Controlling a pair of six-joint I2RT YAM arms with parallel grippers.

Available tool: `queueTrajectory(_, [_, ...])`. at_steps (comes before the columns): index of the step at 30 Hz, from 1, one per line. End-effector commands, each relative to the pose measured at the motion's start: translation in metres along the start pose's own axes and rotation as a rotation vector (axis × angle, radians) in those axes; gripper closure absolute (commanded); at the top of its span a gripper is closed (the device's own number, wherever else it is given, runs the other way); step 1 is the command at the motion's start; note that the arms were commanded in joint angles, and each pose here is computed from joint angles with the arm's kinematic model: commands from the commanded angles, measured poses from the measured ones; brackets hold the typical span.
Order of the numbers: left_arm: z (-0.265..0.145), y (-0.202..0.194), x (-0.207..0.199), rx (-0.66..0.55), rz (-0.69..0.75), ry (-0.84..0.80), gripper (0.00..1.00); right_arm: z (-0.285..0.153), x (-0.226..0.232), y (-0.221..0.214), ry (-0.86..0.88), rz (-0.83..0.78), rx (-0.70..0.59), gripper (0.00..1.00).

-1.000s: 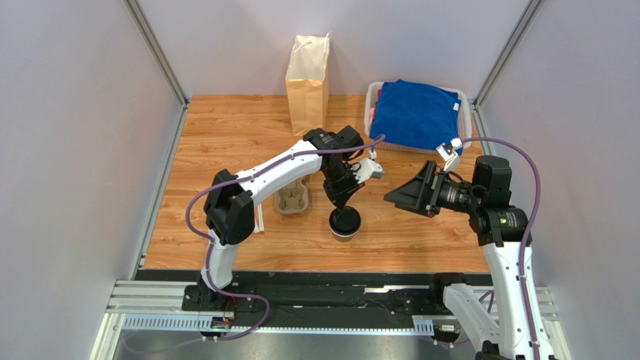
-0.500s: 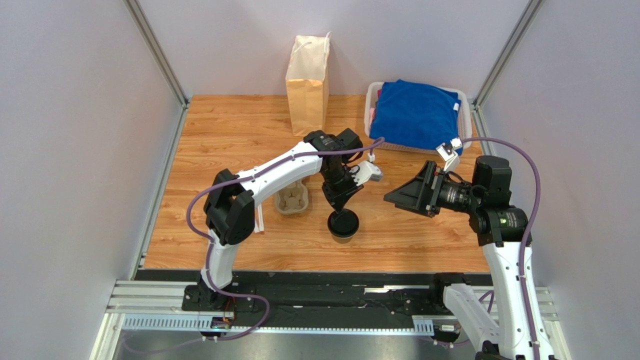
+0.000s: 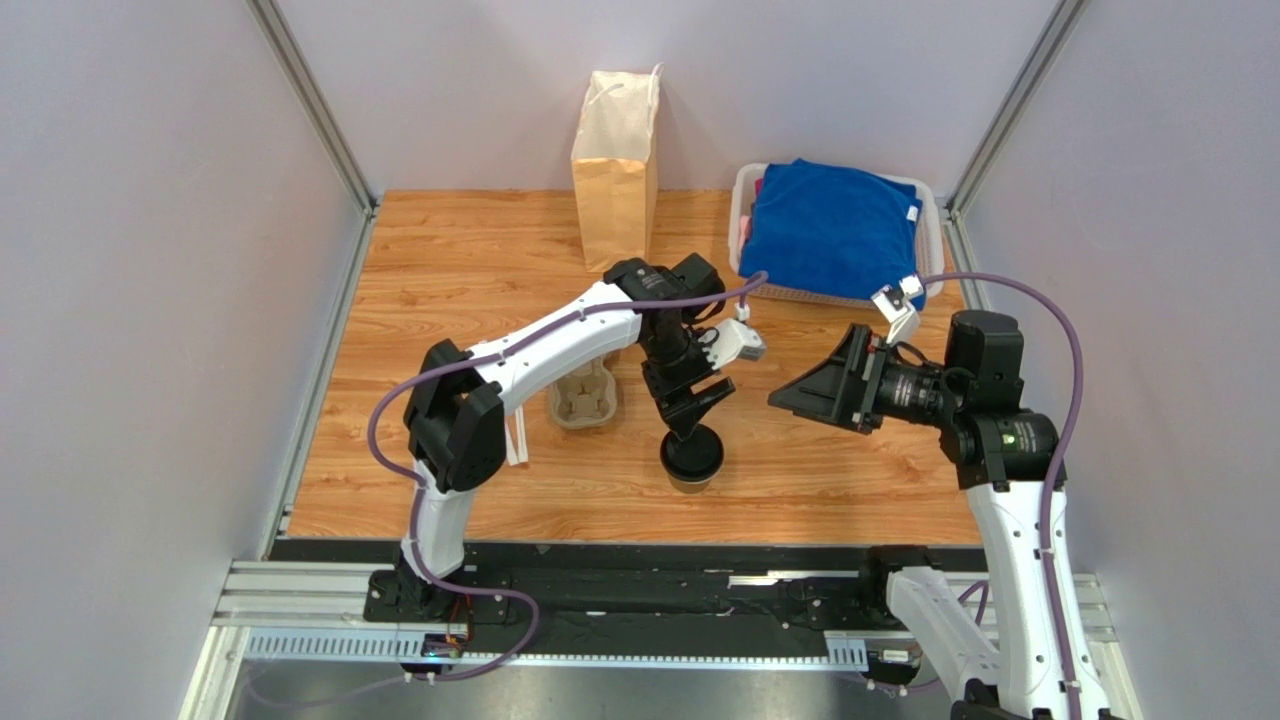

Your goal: Pack the takeout coffee

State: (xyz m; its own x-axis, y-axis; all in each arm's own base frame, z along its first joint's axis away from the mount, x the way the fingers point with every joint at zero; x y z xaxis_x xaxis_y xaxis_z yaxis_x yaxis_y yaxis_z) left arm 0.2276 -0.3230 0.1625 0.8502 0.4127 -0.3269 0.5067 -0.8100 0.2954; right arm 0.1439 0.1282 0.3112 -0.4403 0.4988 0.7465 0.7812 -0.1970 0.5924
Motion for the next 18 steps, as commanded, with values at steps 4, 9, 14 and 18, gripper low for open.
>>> queueTrajectory(4, [-0.101,0.014,-0.038,-0.261,0.160,0.058,0.01,-0.025,0.011,0.035,-0.167,-0.440,-0.075,0.00])
queueTrajectory(9, [-0.166,0.003,-0.051,-0.594,0.188,0.176,0.01,-0.040,0.007,0.059,-0.329,-0.633,-0.176,0.00])
queueTrajectory(14, [-0.192,-0.022,-0.078,-0.933,0.043,0.054,0.01,-0.016,0.019,0.039,-0.027,-0.504,-0.056,0.00])
queueTrajectory(18, [-0.152,-0.052,-0.105,-0.785,-0.089,-0.271,0.01,0.008,-0.001,0.030,0.086,-0.265,0.008,0.00])
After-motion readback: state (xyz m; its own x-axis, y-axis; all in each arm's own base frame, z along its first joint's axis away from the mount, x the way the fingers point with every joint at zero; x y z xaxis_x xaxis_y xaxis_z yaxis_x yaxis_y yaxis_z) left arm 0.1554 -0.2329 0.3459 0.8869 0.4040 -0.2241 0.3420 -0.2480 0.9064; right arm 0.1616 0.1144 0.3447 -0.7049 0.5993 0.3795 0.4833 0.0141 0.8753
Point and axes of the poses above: each gripper's point midway between its finger pads, its own z axis out along the fingers, its own x axis along the line the jaws close on, y = z × x, the point moved 4 cm from there along -z, back along the fingers, and after that the axes turned 10 degrees about -z, right-handed, at the moved point
